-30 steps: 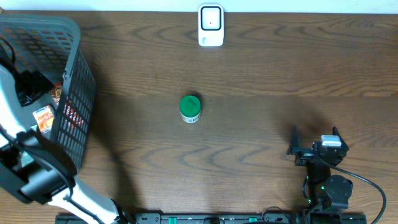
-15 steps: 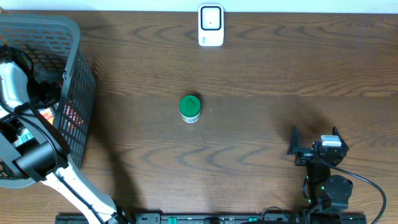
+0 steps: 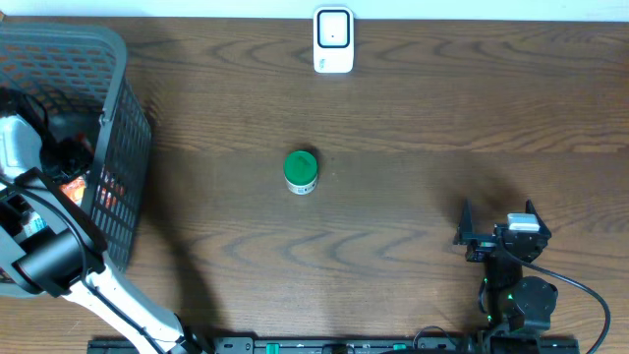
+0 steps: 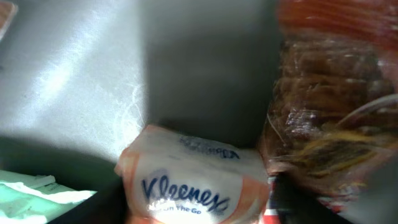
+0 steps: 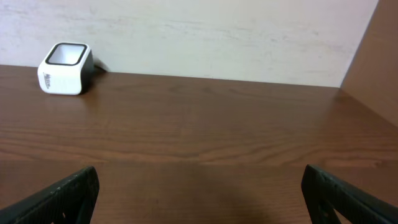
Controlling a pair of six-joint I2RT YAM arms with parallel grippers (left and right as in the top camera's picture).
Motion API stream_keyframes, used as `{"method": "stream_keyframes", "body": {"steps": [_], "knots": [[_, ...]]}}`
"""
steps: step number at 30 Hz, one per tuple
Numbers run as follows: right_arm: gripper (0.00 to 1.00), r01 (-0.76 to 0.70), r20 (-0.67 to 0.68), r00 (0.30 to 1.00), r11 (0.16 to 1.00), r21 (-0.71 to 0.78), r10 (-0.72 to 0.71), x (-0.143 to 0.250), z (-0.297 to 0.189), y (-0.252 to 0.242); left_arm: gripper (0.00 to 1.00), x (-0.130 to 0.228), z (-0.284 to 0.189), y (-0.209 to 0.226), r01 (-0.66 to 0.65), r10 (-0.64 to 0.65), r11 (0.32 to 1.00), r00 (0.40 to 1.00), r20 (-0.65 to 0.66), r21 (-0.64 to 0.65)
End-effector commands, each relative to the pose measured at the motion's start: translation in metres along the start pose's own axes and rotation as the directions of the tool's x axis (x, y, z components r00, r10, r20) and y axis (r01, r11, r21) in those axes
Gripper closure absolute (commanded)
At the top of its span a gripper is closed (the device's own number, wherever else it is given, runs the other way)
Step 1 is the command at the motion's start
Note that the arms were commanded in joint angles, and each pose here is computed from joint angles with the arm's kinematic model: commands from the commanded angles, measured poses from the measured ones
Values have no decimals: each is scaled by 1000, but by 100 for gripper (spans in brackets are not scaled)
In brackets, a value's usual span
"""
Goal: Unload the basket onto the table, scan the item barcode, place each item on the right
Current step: 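Reach the left gripper into the basket and grasp the Kleenex tissue pack, then place the tissue pack on the table right of the bottle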
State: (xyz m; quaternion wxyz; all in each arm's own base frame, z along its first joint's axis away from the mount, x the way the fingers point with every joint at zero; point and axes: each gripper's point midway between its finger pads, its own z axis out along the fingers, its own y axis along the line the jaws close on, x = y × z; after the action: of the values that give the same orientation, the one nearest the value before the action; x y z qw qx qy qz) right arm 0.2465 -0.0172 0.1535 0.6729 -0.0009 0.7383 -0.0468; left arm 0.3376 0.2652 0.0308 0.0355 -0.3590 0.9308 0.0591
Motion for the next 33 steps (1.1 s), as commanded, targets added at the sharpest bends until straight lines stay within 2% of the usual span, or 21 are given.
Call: {"method": "stream_keyframes", "body": {"steps": [1,5,9,16,23,28,29,33], "knots": [[1,13,-3,1000,1000,-10,-13,1,0,2,55,32,30,14,-20,13,998,992,-125,-60],[1,13,-3,1000,1000,-10,-13,1,0,2,58,37,28,15,-20,11,998,989,-148,-63],[1,13,-3,1000,1000,-10,-13,1,0,2,58,29,10,16,-12,4,998,993,-118,-61],[1,13,-3,1000,1000,-10,-13,1,0,2,55,-10,-91,22,30,-24,999,987,162,-32],[1,13,-3,1000,1000,-10,-13,1,0,2,55,-17,-198,23,114,-138,990,890,434,81],[1,13,-3,1000,1000,-10,-13,1,0,2,55,-2,-267,-17,-31,-126,964,822,556,263],[1,13,-3,1000,1000,-10,-13,1,0,2,55,11,-290,-42,-123,-103,935,803,587,332],[1,13,-3,1000,1000,-10,-13,1,0,2,55,63,-343,-124,-394,7,797,764,645,458]]}}
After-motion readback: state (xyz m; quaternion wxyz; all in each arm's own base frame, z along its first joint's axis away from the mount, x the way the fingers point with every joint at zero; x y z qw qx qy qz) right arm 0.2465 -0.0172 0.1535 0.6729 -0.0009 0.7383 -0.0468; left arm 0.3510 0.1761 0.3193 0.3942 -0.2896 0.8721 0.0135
